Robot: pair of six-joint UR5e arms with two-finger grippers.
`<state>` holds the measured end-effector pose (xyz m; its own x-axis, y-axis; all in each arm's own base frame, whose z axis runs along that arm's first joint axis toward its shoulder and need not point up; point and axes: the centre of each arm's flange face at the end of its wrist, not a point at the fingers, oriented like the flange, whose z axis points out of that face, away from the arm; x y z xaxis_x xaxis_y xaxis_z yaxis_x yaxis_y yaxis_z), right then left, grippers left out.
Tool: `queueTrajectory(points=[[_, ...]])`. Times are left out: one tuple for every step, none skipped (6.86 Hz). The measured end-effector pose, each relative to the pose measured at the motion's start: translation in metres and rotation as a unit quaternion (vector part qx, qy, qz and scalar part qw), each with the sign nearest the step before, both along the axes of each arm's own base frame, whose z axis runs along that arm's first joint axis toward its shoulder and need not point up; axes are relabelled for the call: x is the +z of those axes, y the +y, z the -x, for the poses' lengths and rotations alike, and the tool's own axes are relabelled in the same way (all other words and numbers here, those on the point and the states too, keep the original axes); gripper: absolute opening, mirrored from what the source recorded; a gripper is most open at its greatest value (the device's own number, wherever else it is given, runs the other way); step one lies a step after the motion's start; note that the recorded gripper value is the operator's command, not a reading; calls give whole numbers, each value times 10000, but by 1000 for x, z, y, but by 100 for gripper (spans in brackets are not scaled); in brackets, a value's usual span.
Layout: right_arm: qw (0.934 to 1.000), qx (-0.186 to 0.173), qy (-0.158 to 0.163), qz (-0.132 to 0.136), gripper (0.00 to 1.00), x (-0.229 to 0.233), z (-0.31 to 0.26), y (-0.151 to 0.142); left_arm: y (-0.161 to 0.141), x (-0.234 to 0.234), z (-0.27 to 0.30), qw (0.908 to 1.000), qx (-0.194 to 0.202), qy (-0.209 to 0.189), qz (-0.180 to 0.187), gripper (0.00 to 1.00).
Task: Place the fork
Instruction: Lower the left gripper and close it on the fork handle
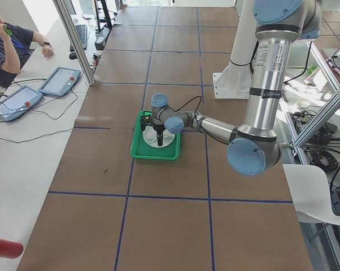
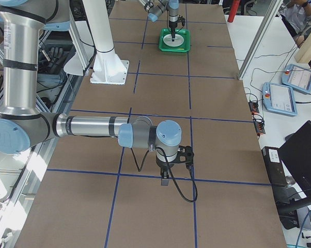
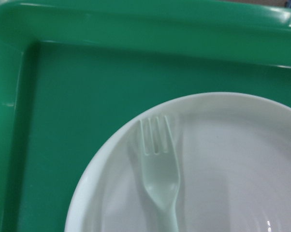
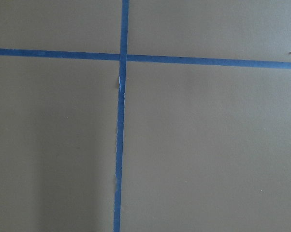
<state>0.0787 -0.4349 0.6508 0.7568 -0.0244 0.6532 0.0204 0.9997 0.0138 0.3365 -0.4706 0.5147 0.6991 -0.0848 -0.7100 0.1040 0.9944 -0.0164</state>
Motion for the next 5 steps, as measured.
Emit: queueTrajectory(points=[[10000,0,0,0,100,0,0,0,0,0,0,10000,4,10,4,79],[10000,0,0,1,100,0,0,0,0,0,0,10000,7,10,13,74],[10000,0,0,2,100,0,0,0,0,1,0,10000,9,10,17,57],[10000,-1,0,2,100,0,0,0,0,0,0,10000,10,19,11,38],[10000,1,0,3,100,0,0,0,1,-2,0,10000,12,31,3,27]])
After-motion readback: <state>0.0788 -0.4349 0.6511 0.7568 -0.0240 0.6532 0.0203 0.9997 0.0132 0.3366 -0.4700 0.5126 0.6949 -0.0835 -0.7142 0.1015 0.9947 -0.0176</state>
